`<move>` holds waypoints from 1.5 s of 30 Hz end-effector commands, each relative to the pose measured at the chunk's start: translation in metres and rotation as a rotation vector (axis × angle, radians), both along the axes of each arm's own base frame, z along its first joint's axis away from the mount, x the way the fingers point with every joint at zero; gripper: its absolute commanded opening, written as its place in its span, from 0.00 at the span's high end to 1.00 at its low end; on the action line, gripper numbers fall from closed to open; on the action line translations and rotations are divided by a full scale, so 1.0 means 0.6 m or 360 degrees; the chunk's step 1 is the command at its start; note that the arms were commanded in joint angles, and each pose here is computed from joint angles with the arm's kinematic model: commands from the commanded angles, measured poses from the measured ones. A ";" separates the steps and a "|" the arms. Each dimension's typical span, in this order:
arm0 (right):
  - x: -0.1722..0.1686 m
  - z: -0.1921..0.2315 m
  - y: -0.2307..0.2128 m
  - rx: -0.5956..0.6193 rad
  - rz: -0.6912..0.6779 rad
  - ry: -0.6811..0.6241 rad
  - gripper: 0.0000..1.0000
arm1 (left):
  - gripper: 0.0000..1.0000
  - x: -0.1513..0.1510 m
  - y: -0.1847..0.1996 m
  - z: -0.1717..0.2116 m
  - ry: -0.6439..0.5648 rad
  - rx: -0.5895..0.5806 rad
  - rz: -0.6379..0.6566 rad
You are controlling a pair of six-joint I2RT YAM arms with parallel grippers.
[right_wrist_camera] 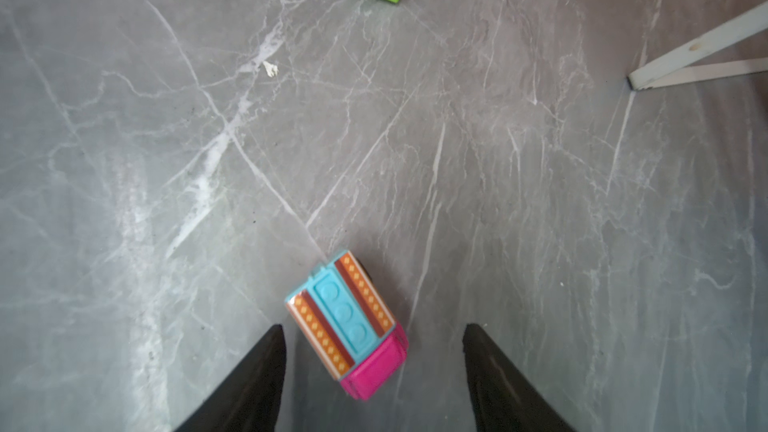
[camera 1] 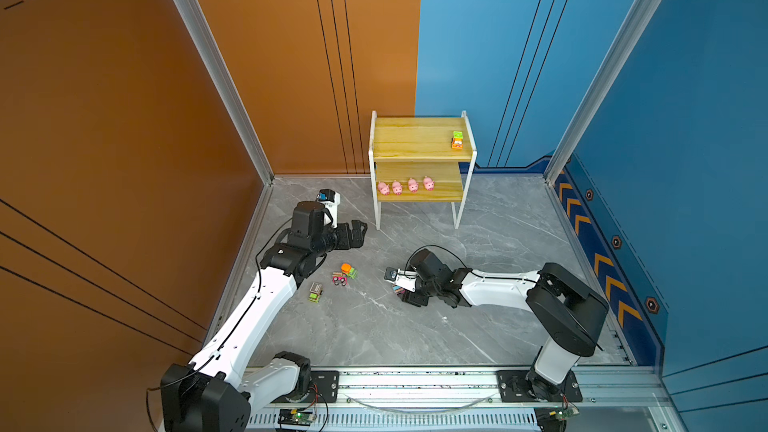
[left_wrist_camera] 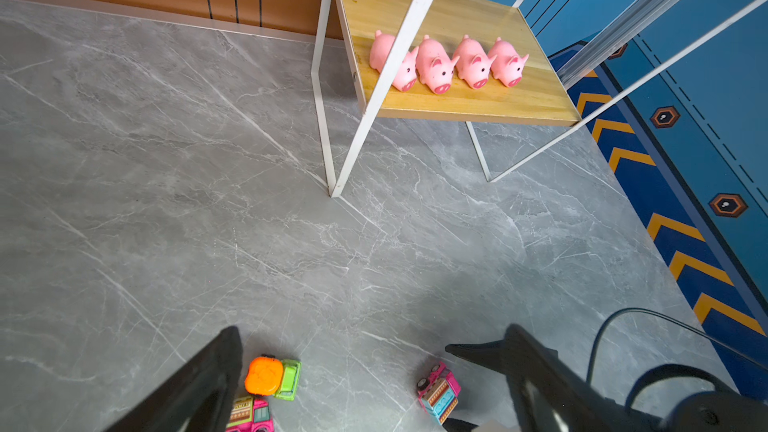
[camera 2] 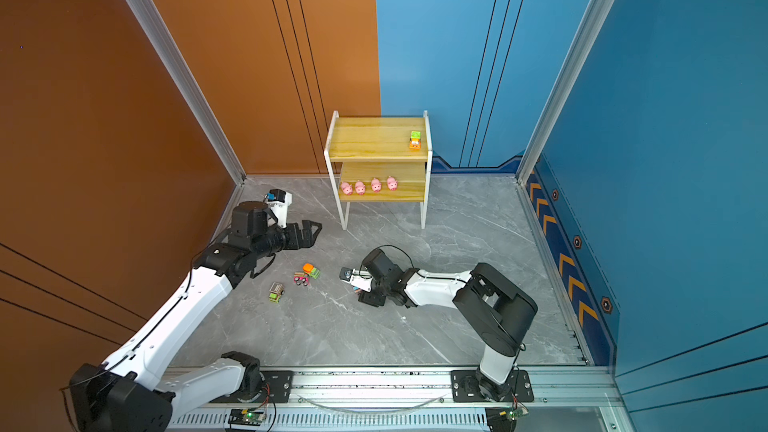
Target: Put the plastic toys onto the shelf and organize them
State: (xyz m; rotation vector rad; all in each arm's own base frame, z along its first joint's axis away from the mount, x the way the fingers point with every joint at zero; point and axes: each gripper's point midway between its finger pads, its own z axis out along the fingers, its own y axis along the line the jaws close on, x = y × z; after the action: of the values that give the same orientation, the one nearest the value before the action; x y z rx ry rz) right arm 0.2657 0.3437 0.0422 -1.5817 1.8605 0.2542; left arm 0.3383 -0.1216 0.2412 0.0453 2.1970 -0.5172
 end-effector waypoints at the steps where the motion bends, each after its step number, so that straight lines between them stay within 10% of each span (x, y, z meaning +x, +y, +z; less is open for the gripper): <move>1: 0.005 -0.009 0.004 -0.0050 0.0027 0.0033 0.33 | 0.02 0.004 0.005 -0.005 -0.0002 0.0008 0.0014; 26: 0.103 0.011 0.017 0.0244 -0.0450 0.0126 0.37 | 0.02 0.006 0.002 -0.008 0.0010 -0.0023 0.0006; 45: 0.061 0.093 0.006 0.0941 -0.0767 0.0023 0.35 | 0.02 0.006 -0.003 -0.012 0.0027 -0.0038 -0.0007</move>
State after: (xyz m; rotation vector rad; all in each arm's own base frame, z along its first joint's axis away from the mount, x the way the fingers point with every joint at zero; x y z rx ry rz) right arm 0.3020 0.3447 0.0813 -0.8518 1.9405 0.5188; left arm 0.3413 -0.1217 0.2370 0.0346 2.2081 -0.5276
